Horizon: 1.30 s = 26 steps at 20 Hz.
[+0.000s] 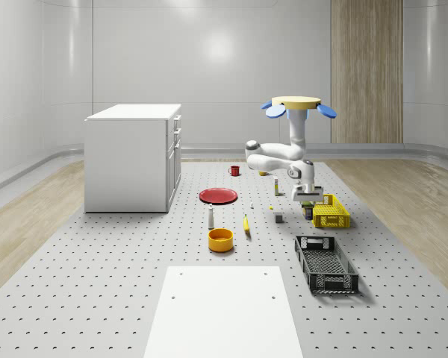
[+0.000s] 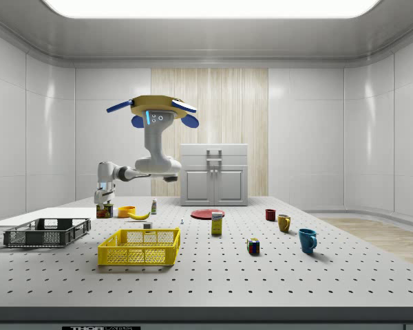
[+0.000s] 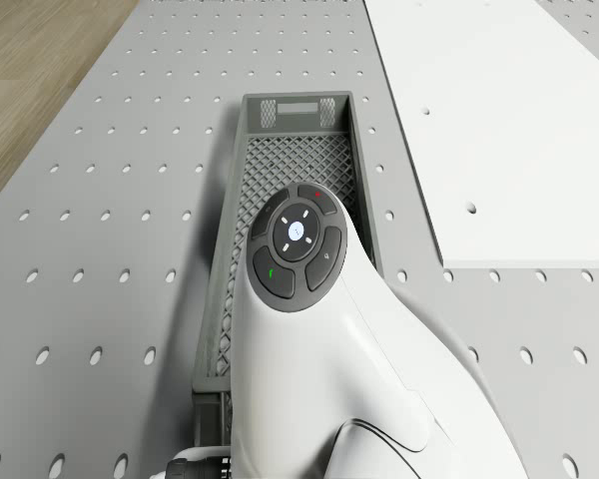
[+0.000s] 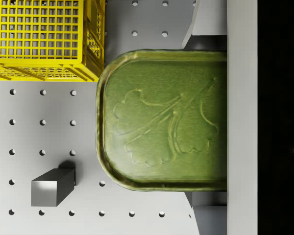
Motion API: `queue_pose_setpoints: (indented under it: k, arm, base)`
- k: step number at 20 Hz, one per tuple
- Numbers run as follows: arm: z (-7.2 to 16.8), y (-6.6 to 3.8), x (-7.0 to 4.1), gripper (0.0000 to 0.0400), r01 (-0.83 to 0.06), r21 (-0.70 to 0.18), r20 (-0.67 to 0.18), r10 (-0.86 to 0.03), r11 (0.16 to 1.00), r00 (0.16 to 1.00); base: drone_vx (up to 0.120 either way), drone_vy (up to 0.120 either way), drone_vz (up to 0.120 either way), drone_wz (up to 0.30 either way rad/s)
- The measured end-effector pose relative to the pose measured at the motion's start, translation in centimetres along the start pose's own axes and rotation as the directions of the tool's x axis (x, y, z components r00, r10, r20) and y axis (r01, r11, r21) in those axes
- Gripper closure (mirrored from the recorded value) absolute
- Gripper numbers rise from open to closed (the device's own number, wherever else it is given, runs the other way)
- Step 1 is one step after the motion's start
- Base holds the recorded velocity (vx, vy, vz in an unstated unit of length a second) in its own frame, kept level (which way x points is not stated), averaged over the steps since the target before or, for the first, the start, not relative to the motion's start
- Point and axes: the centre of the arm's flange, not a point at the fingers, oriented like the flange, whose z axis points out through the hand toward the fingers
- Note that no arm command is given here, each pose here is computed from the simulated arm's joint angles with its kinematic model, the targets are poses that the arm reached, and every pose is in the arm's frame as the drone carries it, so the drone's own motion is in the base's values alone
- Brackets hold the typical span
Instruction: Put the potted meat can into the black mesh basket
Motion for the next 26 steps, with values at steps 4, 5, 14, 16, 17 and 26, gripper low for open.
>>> queue_pose_setpoints:
  k: [4,5,14,16,17,26]
  arm:
    - [0.0,0.0,0.0,0.011,0.0,0.0,0.0,0.0,1.0,1.0]
    - [0.0,0.0,0.0,0.011,0.0,0.0,0.0,0.0,1.0,1.0]
    - [0.0,0.0,0.0,0.011,0.0,0.0,0.0,0.0,1.0,1.0]
    - [0.0,0.0,0.0,0.011,0.0,0.0,0.0,0.0,1.0,1.0]
    - [0.0,0.0,0.0,0.011,0.0,0.0,0.0,0.0,1.0,1.0]
    - [0.0,0.0,0.0,0.011,0.0,0.0,0.0,0.0,1.0,1.0]
  base:
    - [0.12,0.0,0.0,0.0]
    - [0.12,0.0,0.0,0.0]
    - [0.12,0.0,0.0,0.0]
    - [0.12,0.0,0.0,0.0]
    - [0.12,0.08,0.0,0.0]
    - [0.12,0.013,0.0,0.0]
